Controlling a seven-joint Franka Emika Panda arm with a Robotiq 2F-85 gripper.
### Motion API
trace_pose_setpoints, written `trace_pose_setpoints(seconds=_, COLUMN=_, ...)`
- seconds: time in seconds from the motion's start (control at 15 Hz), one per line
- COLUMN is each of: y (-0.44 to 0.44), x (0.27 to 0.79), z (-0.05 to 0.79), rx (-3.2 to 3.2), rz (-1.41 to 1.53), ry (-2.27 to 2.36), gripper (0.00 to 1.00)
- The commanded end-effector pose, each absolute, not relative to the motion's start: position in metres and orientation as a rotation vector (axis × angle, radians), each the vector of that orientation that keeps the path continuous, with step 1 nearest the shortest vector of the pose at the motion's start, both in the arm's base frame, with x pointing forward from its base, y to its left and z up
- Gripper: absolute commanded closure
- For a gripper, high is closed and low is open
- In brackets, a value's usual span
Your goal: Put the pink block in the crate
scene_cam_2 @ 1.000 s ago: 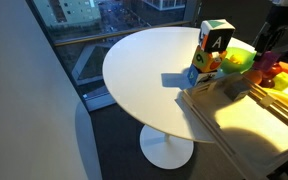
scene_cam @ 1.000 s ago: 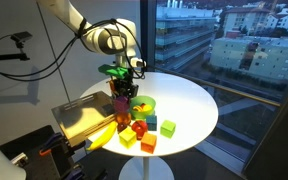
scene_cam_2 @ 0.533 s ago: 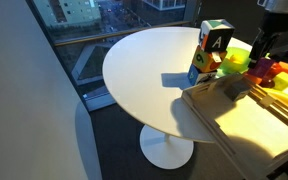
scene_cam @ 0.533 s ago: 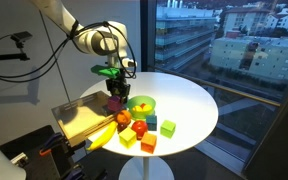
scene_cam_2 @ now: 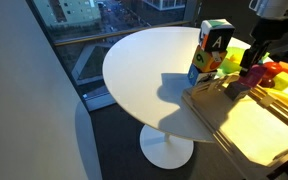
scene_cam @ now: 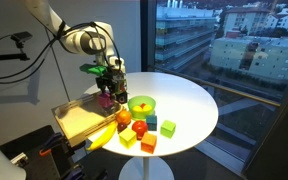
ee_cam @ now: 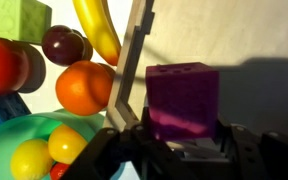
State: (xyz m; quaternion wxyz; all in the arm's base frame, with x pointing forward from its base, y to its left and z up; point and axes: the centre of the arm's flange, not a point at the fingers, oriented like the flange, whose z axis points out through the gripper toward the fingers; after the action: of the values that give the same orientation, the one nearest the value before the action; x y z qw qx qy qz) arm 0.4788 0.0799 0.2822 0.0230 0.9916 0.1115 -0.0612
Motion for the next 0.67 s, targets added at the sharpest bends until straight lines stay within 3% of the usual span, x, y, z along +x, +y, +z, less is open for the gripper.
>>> trace_pose_setpoints(seconds=0.0, y=0.104, x=0.468, z=0.291, rx=3.075, rz=-0.163, ry=0.305, gripper=0.68)
trace_pose_setpoints(seconds=0.6, y=0.143, x=0.456, z=0.277, rx=3.090, rz=-0.153, ry=0.258, gripper=0.68)
